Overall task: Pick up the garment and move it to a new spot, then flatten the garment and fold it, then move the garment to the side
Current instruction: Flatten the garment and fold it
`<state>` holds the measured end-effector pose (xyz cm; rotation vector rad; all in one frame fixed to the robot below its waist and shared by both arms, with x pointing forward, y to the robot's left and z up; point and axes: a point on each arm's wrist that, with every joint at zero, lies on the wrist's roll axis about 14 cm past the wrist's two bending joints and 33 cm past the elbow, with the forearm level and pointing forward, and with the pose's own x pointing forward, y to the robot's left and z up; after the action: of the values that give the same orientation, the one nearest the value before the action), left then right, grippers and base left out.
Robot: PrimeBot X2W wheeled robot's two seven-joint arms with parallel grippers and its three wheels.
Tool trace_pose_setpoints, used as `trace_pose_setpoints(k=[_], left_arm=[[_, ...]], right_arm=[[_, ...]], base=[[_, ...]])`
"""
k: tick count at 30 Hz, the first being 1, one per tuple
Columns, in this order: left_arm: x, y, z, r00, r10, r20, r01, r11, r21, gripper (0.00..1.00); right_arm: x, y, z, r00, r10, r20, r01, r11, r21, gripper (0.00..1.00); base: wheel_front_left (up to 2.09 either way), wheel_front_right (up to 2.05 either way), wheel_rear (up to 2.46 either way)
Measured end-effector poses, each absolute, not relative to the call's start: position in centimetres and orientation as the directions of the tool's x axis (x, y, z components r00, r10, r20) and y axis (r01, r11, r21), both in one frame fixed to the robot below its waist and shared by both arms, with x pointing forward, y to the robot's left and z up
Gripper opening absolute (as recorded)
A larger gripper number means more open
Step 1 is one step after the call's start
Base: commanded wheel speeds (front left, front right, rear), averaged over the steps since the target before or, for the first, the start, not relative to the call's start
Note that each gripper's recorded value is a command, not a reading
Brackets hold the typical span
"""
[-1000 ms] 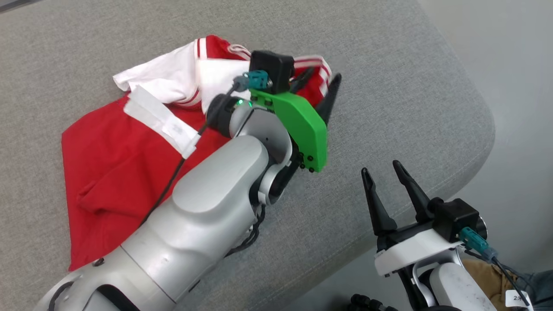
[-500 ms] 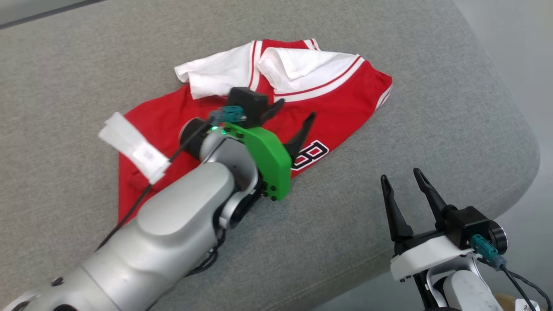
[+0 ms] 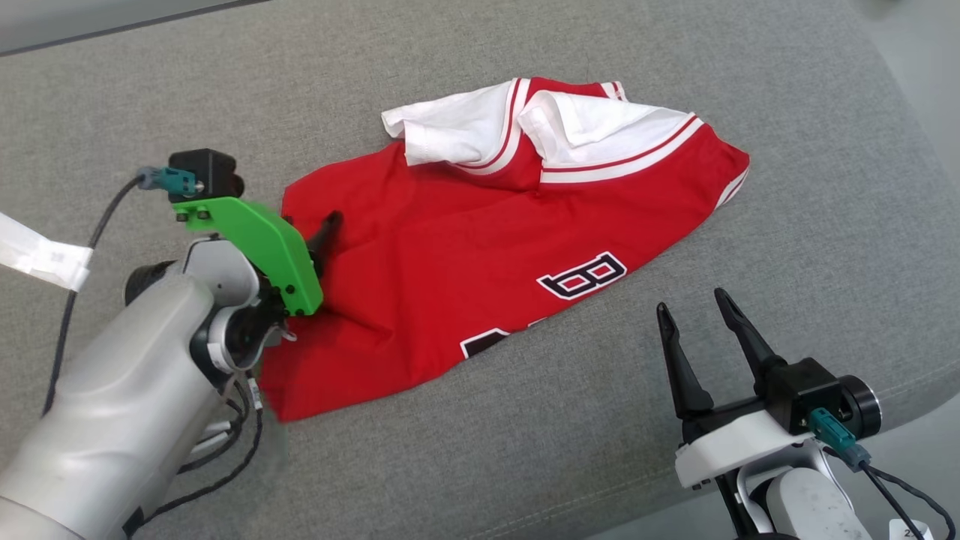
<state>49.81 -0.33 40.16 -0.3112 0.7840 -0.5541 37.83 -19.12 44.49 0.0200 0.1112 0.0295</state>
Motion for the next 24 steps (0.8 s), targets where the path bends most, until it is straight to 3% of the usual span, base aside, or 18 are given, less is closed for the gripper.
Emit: trace_pose_setpoints(k=[8,14,20,24], left_arm=[[49.5,-0.3,39.1,0.515,-0.613,-0.599,0.415,0.79,-0.451,1.0],[48.9,0.0,41.2,0.548,-0.65,-0.526,0.475,0.76,-0.444,1.0],[44.4,0.4,40.4,0.479,-0.685,-0.549,0.48,0.728,-0.489,1.0],[43.4,1.3,39.9,0.48,-0.671,-0.566,0.443,0.742,-0.503,1.0]], right_arm=[[37.1,-20.1,43.4,0.989,-0.001,-0.147,0.002,1.0,0.006,1.0],[36.2,-20.5,43.0,0.986,-0.016,-0.165,0.017,1.0,0.003,1.0],[36.6,-19.4,43.1,0.987,0.017,-0.158,-0.015,1.0,0.016,1.0],[37.3,-18.6,43.2,0.988,0.045,-0.148,-0.043,0.999,0.019,1.0]], base=[[0.0,0.0,0.0],[0.0,0.0,0.0],[0.0,0.0,0.0],[0.0,0.0,0.0]])
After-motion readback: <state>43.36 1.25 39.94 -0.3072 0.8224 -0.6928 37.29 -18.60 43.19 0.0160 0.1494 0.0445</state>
